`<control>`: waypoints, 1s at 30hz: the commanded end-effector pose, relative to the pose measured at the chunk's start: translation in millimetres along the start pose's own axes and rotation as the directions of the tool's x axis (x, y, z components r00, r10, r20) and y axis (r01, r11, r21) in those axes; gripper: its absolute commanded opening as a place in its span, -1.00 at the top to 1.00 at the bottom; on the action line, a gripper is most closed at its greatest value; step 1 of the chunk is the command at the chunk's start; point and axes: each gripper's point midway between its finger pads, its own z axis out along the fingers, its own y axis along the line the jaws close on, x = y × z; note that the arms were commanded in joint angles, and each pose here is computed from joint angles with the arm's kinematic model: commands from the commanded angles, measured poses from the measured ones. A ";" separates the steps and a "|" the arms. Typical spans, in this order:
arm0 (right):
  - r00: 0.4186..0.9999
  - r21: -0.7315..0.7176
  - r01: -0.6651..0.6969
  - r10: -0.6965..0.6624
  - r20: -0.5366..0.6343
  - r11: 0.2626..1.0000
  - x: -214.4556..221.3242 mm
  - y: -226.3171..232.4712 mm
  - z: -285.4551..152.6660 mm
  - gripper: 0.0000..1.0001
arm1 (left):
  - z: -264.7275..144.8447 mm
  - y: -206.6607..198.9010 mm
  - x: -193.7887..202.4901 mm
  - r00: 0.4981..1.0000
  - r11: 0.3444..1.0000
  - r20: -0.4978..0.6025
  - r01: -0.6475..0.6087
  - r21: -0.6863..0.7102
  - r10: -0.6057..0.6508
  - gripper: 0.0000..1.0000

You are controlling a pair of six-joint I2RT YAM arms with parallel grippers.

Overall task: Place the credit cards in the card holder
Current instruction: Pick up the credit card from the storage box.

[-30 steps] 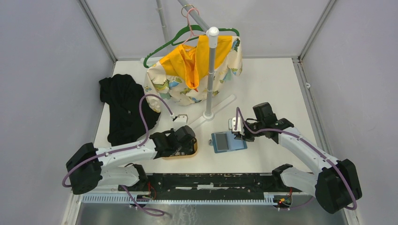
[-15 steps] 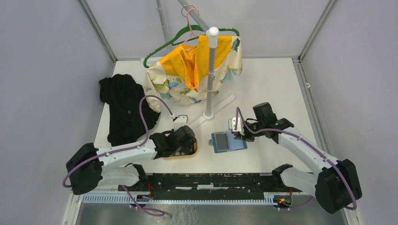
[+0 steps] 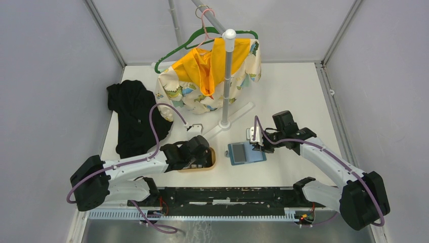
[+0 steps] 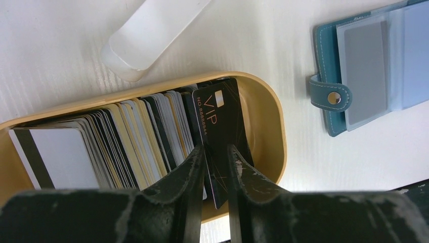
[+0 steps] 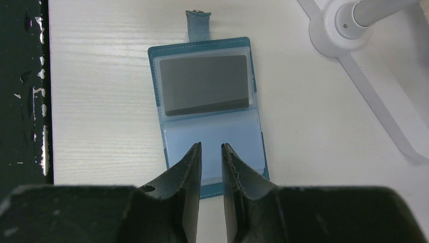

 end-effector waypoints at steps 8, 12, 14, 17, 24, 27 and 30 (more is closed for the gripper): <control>1.000 0.000 -0.004 0.004 0.024 1.000 -6.2 -2.2 -0.9 0.48 | -1.3 -26.3 -6.7 1.000 0.992 0.013 0.024 0.122 -0.025 0.57; 1.000 0.001 -0.004 0.004 0.024 1.000 -6.3 -2.4 -0.9 0.47 | 1.0 -30.3 -4.5 1.000 0.990 0.005 0.029 0.139 -0.030 0.63; 1.000 0.002 -0.005 0.005 0.024 1.000 -6.2 -2.5 -1.0 0.47 | 2.3 -31.6 -3.7 0.999 0.989 0.001 0.034 0.143 -0.035 0.63; 1.000 0.000 -0.004 0.004 0.024 1.000 -6.2 -2.1 -0.9 0.48 | 3.2 -35.4 -3.5 0.999 0.986 -0.001 0.042 0.158 -0.042 0.63; 1.000 -0.001 -0.005 0.005 0.025 1.000 -6.5 -1.8 -0.7 0.47 | 7.6 -39.5 -0.6 0.999 0.985 -0.015 0.051 0.166 -0.049 0.58; 1.000 -0.001 -0.004 0.004 0.025 1.000 -6.3 -1.9 -0.8 0.47 | 8.4 -42.1 -0.2 0.998 0.983 -0.019 0.055 0.178 -0.052 0.55; 1.000 -0.001 -0.006 0.006 0.024 1.000 -6.1 -1.9 -1.0 0.47 | 9.5 -43.3 -0.7 0.999 0.983 -0.022 0.053 0.174 -0.050 0.47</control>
